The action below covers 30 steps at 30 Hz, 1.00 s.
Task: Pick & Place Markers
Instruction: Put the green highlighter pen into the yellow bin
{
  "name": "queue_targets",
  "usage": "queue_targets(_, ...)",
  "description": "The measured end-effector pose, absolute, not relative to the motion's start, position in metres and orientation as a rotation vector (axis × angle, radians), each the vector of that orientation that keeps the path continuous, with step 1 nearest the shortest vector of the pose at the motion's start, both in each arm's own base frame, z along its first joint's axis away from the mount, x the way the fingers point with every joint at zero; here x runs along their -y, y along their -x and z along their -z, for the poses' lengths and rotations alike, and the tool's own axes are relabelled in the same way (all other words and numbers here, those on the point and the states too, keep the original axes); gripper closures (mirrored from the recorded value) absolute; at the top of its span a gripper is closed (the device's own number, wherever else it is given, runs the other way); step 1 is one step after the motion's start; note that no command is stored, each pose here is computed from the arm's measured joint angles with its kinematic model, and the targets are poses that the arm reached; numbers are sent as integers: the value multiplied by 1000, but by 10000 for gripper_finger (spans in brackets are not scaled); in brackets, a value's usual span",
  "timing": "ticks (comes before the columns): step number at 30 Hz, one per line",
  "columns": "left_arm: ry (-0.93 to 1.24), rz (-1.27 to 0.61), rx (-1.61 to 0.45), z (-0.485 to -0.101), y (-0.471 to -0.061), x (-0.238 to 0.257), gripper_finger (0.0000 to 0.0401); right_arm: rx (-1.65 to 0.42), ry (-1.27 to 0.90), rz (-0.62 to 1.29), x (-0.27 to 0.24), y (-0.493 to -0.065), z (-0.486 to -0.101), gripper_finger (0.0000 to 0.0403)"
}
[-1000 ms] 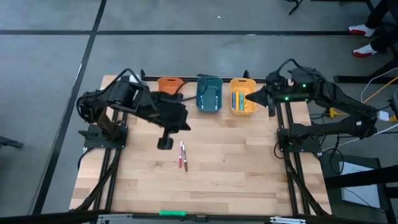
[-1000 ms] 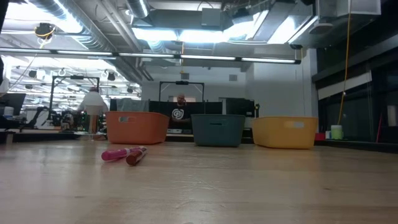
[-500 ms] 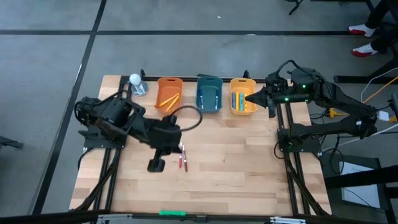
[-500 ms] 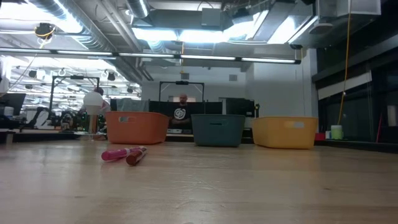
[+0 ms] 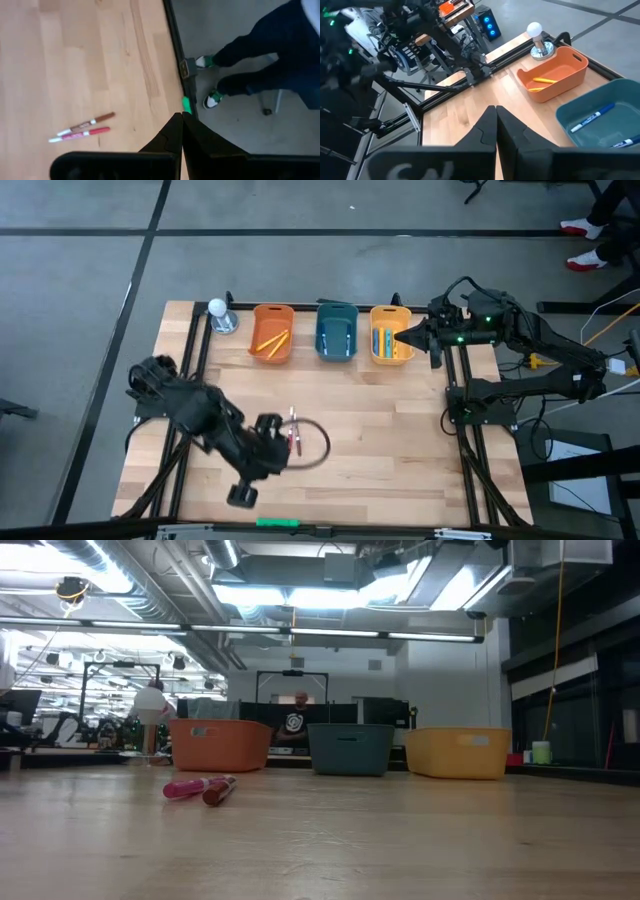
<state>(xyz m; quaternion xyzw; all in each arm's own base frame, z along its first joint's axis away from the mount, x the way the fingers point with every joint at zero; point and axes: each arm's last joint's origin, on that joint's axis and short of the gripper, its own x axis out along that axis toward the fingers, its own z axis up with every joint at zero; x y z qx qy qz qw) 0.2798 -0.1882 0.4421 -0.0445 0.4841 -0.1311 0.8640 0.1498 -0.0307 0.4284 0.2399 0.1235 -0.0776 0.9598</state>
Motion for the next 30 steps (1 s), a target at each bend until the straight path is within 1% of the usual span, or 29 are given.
queue_targets(13,255,218,-1128,-394,-305,246,400,-260,-488,152,30,-150,-428,403)
queue_targets(22,281,200,-1173,-368,-308,279,398,-279,-474,56,28,-150,-428,403)
queue_targets(30,268,226,-1212,-351,-310,296,395,-282,-445,41,27,-150,-428,403)
